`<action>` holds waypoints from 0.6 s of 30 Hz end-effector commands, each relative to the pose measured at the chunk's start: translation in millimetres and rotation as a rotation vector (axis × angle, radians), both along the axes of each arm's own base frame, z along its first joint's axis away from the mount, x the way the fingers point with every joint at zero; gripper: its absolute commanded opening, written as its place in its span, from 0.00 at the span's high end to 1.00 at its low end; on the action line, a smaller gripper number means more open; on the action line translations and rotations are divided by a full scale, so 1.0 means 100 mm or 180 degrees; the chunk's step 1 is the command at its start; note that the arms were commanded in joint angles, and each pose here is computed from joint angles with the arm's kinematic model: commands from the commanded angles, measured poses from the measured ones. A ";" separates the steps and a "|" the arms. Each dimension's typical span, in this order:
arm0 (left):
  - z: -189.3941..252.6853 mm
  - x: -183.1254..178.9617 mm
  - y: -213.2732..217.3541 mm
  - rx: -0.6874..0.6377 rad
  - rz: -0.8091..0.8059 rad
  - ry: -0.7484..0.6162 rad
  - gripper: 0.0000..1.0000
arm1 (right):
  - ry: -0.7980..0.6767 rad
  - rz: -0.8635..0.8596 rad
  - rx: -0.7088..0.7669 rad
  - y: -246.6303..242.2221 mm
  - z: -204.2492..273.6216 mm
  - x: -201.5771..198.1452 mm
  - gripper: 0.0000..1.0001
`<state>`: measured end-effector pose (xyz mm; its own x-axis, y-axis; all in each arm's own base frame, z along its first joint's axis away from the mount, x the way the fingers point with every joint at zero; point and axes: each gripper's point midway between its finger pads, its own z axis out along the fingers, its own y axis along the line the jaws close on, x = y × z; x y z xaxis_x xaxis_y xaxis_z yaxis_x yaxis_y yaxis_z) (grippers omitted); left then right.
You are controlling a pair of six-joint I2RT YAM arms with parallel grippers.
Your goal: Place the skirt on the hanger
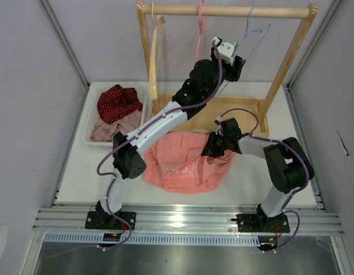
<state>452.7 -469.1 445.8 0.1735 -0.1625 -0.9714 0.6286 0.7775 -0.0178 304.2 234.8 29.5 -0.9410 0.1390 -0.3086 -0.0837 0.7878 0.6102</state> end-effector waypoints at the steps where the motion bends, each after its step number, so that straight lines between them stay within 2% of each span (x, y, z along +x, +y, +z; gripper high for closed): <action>1: 0.19 -0.02 0.00 -0.0188 -0.0082 -0.0023 0.40 | 0.0143 0.0016 -0.0344 -0.14 -0.30 -0.09 0.76; 2: 0.17 -0.01 -0.01 -0.0185 -0.0083 -0.0013 0.41 | 0.0146 0.0013 -0.0350 -0.15 -0.30 -0.09 0.76; 5: 0.19 -0.02 -0.01 -0.0216 -0.0098 -0.0019 0.54 | 0.0165 0.0024 -0.0368 -0.15 -0.33 -0.11 0.76; 6: 0.23 -0.04 0.00 -0.0235 -0.0113 -0.0041 0.65 | 0.0170 0.0026 -0.0378 -0.16 -0.34 -0.12 0.76; 8: 0.29 -0.06 0.01 -0.0272 -0.0122 -0.0086 0.74 | 0.0171 0.0022 -0.0385 -0.16 -0.35 -0.11 0.77; 9: 0.37 -0.08 0.03 -0.0306 -0.0133 -0.0121 0.83 | 0.0171 0.0022 -0.0385 -0.16 -0.35 -0.11 0.76; 12: 0.52 -0.13 0.08 -0.0365 -0.0149 -0.0223 1.00 | 0.0163 0.0029 -0.0377 -0.15 -0.34 -0.11 0.77; 18: 0.82 -0.27 0.18 -0.0471 -0.0204 -0.0403 1.00 | 0.0164 0.0038 -0.0381 -0.15 -0.34 -0.11 0.77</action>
